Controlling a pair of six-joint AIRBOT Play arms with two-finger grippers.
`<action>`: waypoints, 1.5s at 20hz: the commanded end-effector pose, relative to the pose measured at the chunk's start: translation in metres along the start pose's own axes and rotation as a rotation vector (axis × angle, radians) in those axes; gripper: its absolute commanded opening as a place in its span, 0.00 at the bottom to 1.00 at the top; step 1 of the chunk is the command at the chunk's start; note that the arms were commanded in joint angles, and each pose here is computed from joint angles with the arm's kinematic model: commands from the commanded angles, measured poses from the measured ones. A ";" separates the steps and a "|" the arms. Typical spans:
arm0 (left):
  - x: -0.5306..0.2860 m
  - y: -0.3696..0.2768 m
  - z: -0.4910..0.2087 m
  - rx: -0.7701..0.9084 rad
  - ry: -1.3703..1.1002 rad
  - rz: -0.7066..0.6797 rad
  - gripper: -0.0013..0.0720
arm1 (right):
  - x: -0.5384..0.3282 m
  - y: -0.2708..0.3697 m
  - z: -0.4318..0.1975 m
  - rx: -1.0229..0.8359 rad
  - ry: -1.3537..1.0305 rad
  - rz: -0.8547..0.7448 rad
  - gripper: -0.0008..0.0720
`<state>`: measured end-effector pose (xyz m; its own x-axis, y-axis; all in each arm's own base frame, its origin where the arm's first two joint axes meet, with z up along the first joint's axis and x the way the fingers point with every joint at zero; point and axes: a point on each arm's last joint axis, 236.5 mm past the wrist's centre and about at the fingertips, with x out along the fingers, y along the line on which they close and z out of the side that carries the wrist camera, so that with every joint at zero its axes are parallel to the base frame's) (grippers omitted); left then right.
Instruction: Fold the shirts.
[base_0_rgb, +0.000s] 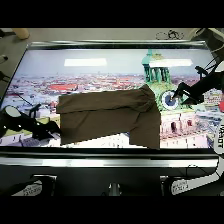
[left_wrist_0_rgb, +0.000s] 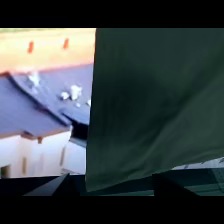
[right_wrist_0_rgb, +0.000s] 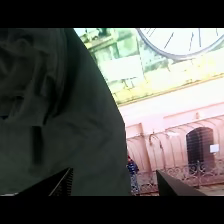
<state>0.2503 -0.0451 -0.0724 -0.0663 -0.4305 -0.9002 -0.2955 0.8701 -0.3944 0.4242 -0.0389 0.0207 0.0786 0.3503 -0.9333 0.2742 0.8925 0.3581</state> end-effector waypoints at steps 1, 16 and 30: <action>0.041 0.009 -0.030 0.004 0.055 0.026 0.84 | 0.001 -0.007 -0.008 -0.001 0.034 -0.013 0.74; 0.035 -0.030 0.002 0.017 -0.130 -0.070 0.05 | 0.138 -0.009 -0.044 -0.141 0.194 -0.019 0.73; -0.545 -0.219 -0.094 0.646 -1.733 -0.031 0.05 | -0.375 0.192 -0.071 -0.600 -1.307 0.066 0.03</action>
<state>0.3597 -0.0472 0.3176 0.8902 -0.2560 -0.3767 0.1740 0.9555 -0.2381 0.4645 0.0261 0.2262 0.7044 0.2897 -0.6480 -0.1698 0.9552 0.2424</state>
